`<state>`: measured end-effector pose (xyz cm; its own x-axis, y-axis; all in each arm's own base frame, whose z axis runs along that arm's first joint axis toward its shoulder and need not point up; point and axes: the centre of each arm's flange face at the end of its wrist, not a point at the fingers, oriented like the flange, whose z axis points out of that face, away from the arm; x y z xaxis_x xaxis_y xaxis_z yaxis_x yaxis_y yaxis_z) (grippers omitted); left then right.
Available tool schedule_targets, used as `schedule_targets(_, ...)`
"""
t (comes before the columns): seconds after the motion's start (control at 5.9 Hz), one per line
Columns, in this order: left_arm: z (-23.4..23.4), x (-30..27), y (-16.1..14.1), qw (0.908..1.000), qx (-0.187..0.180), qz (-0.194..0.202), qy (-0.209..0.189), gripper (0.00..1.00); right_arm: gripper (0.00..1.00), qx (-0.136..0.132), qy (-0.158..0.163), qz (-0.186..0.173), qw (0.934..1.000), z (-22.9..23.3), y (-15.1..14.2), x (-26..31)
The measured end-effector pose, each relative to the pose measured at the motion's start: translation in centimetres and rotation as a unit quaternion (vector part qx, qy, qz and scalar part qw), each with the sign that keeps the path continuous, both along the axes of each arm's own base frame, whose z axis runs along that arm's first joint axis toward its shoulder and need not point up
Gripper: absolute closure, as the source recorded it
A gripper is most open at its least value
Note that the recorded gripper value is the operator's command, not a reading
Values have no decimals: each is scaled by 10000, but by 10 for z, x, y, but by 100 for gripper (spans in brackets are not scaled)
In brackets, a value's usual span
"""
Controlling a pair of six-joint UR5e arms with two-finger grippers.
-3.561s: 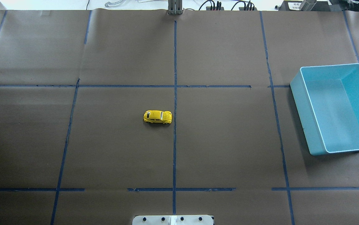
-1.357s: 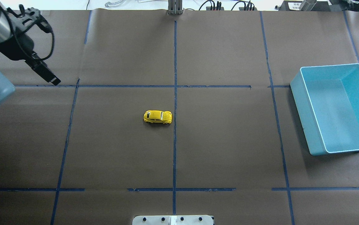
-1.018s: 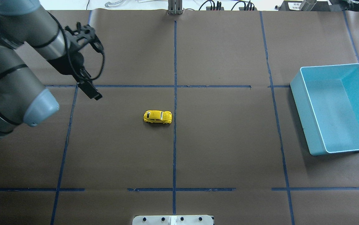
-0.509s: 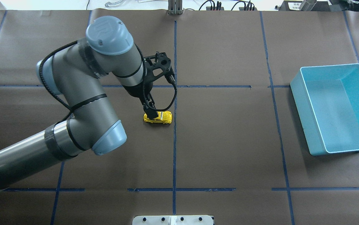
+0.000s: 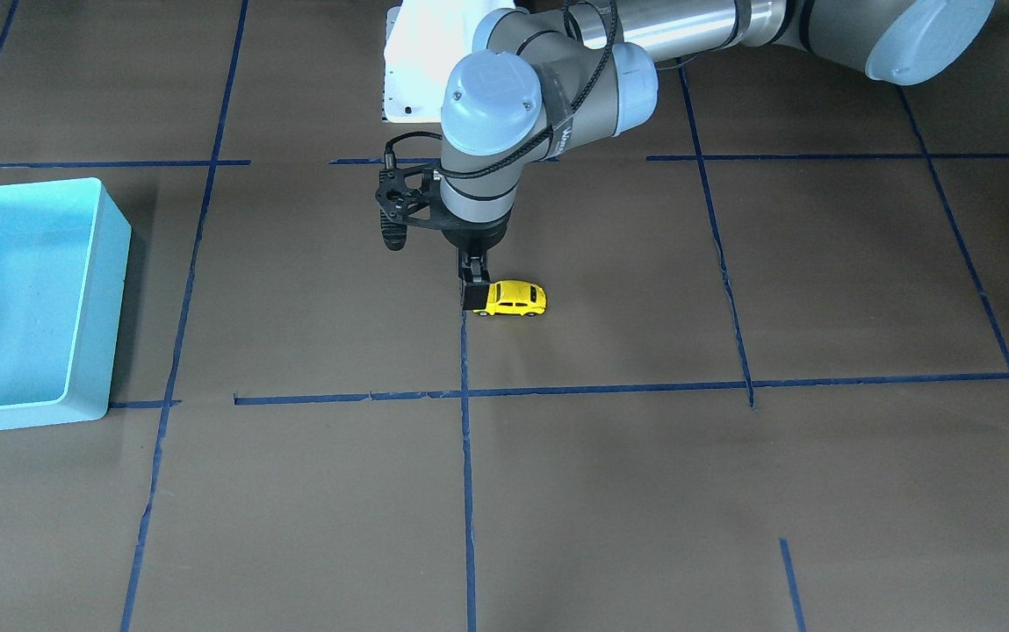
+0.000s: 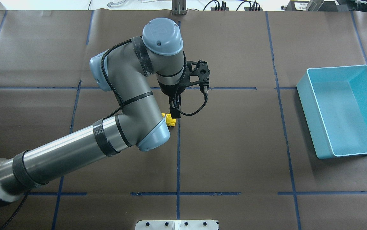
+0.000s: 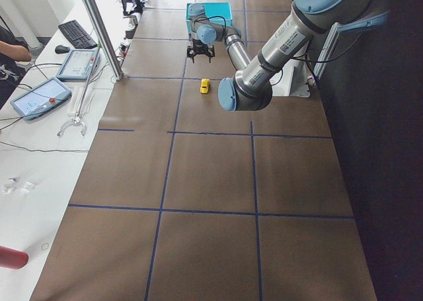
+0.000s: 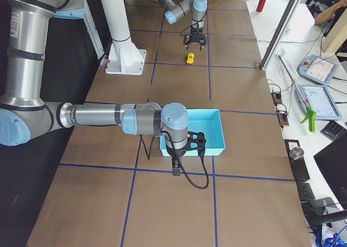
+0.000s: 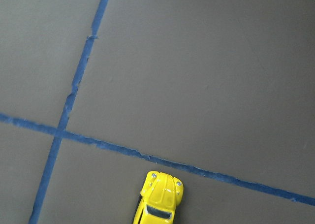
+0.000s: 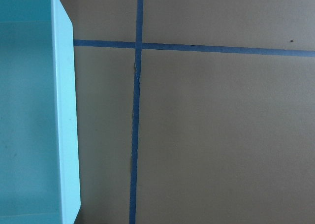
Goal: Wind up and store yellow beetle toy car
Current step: 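Move the left gripper over the yellow beetle car and lower onto it, then press the yellow car down with the left gripper and drag it backward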
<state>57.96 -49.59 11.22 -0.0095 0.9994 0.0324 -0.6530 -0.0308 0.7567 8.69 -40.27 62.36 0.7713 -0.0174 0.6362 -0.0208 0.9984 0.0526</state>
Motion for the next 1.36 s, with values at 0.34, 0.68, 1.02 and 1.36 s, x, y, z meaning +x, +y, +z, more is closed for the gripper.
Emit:
schedule_targets(0.34,17,27,11,9985,392,68,-368,0,0,20,3,4,10000,-2,-2,0)
schedule_targets(0.68,44,34,14,9977,355,128,-563,0,0,31,8,-1,10000,-3,-4,0)
schedule_targets(1.02,71,39,12,9967,236,115,-763,0,0,39,15,-3,10000,-3,-4,0)
schedule_targets(1.36,84,47,11,9959,160,124,-881,0,0,41,17,-3,10000,-3,-5,0)
